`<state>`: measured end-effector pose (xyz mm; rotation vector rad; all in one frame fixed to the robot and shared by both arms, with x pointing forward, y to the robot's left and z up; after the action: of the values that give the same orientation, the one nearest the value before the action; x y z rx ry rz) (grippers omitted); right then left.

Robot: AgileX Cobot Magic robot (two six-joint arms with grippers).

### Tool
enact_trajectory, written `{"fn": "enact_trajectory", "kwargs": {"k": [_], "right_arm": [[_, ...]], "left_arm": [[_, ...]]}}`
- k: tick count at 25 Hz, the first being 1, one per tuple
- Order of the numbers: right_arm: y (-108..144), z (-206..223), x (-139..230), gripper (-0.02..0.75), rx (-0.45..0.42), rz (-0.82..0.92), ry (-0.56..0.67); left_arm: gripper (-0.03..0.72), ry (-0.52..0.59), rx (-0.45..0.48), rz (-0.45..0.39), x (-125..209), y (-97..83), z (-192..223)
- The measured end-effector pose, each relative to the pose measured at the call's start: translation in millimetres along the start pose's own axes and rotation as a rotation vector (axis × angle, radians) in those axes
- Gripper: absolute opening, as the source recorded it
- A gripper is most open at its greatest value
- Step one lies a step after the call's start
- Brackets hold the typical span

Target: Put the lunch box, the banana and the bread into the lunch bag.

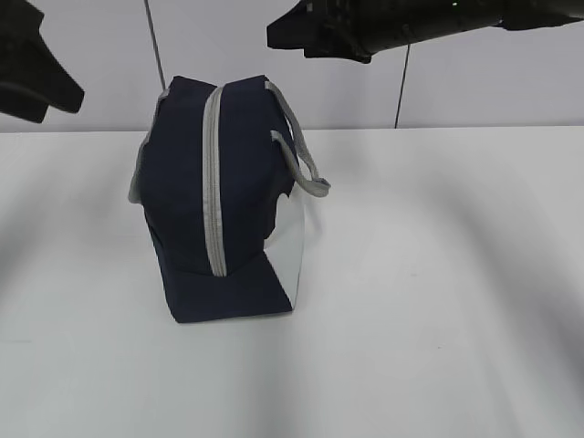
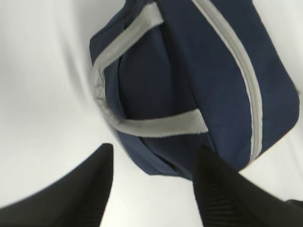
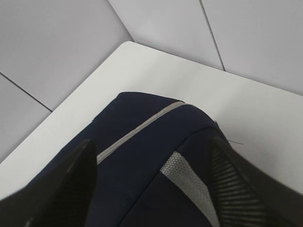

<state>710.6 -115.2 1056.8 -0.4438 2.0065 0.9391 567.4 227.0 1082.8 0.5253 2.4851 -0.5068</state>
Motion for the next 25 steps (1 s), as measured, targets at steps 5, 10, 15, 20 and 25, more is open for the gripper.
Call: {"fn": "enact_trajectory", "kwargs": {"k": [5, 10, 15, 20, 25], "right_arm": [[15, -25, -3, 0.526, 0.037, -0.01, -0.032], [9, -50, 2, 0.52, 0.195, -0.013, -0.101], [-2, -58, 31, 0.52, 0.344, -0.038, -0.094], [30, -43, 60, 0.519, 0.443, -0.252, -0.064], [63, -28, 76, 0.519, 0.47, -0.397, -0.05]], "left_arm": [[0.382, 0.031, -0.001, -0.023, 42, -14.1, -9], [0.382, 0.012, -0.019, -0.043, 79, -27.4, -19], [0.382, -0.061, -0.049, -0.053, 112, -41.7, -35], [0.382, -0.107, -0.061, -0.037, 153, -57.2, -45], [0.381, -0.158, -0.096, -0.031, 183, -66.9, -56]]}}
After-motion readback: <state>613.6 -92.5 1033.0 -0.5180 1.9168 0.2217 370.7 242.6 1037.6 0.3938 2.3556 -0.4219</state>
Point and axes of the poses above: a point on each arm's last joint axis where the gripper is mounted, z pointing out along that axis toward the gripper, y along the wrist's bending axis when the last joint is at zero, x = y × z, the point moved 5 cm from there along z, pointing out along that axis toward the gripper, and after that the axes turned 9 degrees about z, right-handed, at the moved point
